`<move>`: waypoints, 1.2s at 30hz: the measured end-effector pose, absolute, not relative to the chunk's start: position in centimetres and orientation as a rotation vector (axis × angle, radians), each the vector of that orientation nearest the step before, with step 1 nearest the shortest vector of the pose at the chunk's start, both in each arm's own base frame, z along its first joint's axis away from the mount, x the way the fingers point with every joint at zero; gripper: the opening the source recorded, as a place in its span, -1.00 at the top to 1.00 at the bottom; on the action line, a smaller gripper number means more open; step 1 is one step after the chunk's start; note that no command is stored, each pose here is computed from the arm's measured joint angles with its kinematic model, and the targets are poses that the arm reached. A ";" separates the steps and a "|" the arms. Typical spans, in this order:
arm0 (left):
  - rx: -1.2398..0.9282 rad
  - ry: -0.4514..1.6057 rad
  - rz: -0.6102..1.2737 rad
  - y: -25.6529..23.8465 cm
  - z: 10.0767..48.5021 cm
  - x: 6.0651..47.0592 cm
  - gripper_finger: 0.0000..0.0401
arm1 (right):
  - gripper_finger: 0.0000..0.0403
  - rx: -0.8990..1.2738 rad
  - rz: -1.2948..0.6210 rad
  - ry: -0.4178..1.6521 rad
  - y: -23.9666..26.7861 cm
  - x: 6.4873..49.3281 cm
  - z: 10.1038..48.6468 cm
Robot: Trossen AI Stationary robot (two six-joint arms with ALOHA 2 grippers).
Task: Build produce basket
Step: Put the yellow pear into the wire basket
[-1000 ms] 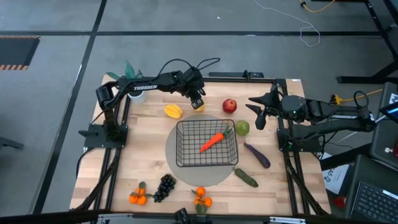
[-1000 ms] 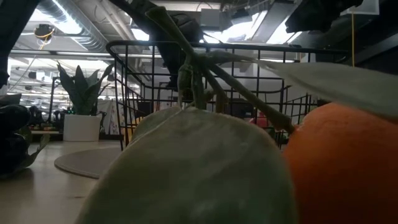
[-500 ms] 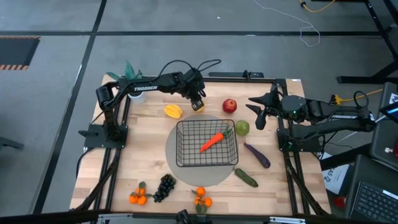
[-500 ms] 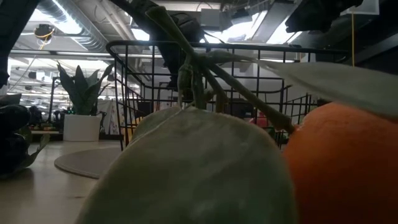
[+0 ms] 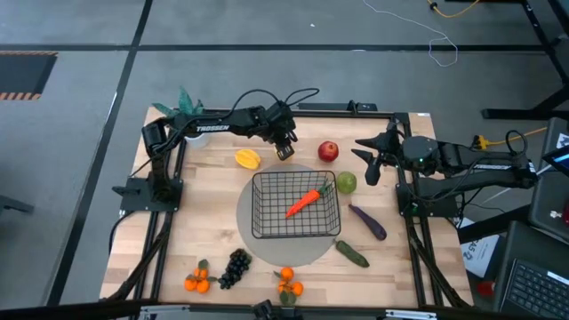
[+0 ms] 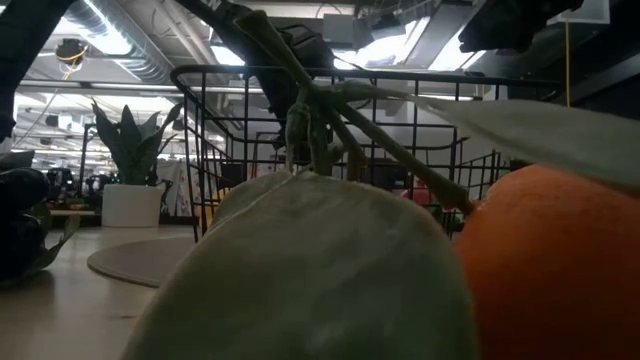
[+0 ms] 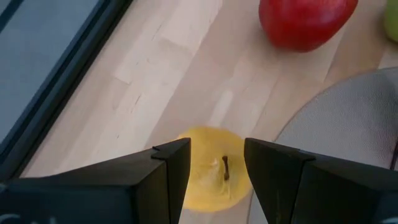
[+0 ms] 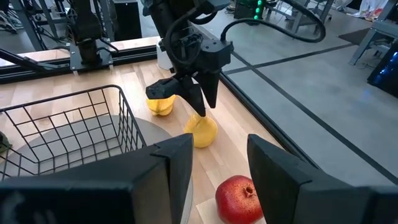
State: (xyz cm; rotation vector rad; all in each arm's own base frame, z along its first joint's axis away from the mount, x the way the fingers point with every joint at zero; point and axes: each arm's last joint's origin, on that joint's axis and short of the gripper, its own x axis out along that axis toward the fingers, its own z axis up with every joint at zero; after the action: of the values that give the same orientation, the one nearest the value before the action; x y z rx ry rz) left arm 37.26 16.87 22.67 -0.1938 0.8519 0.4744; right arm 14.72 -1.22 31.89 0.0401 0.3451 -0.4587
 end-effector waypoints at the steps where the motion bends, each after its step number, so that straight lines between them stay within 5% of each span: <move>1: -0.193 0.853 0.474 16.9 22.7 37.2 0.30 | 0.25 0.040 -0.459 0.345 -1.2 14.7 31.9; 8: -0.193 0.861 0.475 16.8 22.6 37.2 0.39 | 0.25 0.040 -0.458 0.345 -1.2 14.7 31.9; 23: -0.170 0.933 0.538 16.8 22.2 36.7 0.98 | 0.25 0.040 -0.457 0.346 -1.2 14.7 31.9; 36: -0.155 0.903 0.527 16.0 23.5 36.6 1.00 | 0.25 0.039 -0.457 0.346 -1.2 14.7 31.9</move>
State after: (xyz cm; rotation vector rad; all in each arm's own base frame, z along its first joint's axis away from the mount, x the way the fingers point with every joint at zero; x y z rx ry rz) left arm 36.56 15.95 23.49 -0.1545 0.9028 0.5270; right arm 14.72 -1.22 31.88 0.0394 0.3462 -0.4573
